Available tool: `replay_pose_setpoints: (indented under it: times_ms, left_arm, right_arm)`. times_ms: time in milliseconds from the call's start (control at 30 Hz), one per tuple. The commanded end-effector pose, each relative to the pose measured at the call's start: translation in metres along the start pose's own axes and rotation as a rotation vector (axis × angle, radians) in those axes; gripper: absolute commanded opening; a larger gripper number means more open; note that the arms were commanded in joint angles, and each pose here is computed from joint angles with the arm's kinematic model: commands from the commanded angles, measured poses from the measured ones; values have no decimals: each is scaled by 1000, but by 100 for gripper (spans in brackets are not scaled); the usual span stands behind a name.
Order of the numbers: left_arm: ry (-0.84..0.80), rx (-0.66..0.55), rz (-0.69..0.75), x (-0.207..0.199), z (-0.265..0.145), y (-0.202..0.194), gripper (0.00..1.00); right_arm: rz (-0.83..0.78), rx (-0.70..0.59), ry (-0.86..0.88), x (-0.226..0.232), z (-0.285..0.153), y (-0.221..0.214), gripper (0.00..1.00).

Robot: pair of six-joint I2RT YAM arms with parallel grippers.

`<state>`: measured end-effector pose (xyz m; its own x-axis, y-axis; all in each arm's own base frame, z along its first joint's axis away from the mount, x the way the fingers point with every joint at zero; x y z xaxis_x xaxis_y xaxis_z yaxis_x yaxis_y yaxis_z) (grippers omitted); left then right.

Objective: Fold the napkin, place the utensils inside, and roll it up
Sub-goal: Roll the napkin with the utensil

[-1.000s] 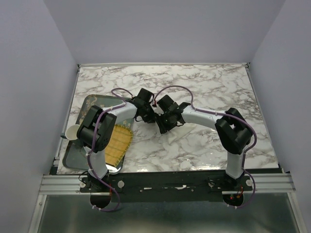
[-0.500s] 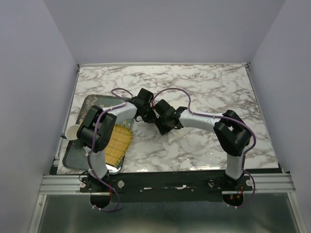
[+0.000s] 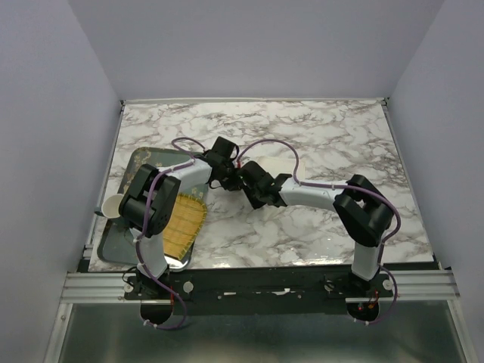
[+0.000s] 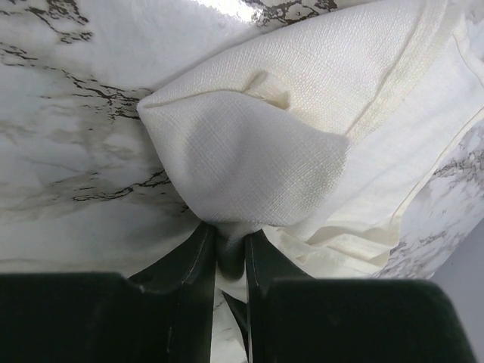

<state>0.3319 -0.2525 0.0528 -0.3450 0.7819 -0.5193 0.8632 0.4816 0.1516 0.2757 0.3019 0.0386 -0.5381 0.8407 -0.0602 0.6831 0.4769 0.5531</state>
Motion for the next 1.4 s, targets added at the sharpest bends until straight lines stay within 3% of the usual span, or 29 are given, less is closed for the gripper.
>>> replay_pose_setpoints:
  times_ms: [0,167,300,367,400,767,1000,1367]
  left_arm:
    - [169,80,59,53,2,-15,8]
    - [127,-22,145,41,-17,11,45]
    - [133,-95,214,37,-35,23,58]
    - [125,-114,236,34,-42,26,80]
    - [123,-118,240,33,-45,26,83]
    - [27,-13,209,25,-27,1,83]
    - [-12,-28,188,7,-15,6,84]
    - [148,42,-82,39,10,-11,73]
  right_arm:
    - [33,209,206,5,32,-63,1]
    - [144,219,486,9,26,-51,1]
    - [240,231,624,1,23,-43,0]
    - [267,248,713,3,23,-42,1]
    - [281,249,725,-1,24,-41,1]
    - [460,306,967,-10,26,-36,1]
    - [489,312,985,-17,33,-39,0]
    - [490,291,973,-21,34,-30,1]
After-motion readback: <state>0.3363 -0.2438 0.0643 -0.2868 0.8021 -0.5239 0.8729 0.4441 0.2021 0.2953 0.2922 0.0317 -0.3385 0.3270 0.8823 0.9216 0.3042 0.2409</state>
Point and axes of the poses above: each gripper's point midway between its finger pads, its own z axis out along the fingers, its own x axis along the line the jaws close on, y = z × x, the point moved 3 cm from there along -z, back along the fingers, and after that the axes turned 1 degree about z, right-handed, at the moved point
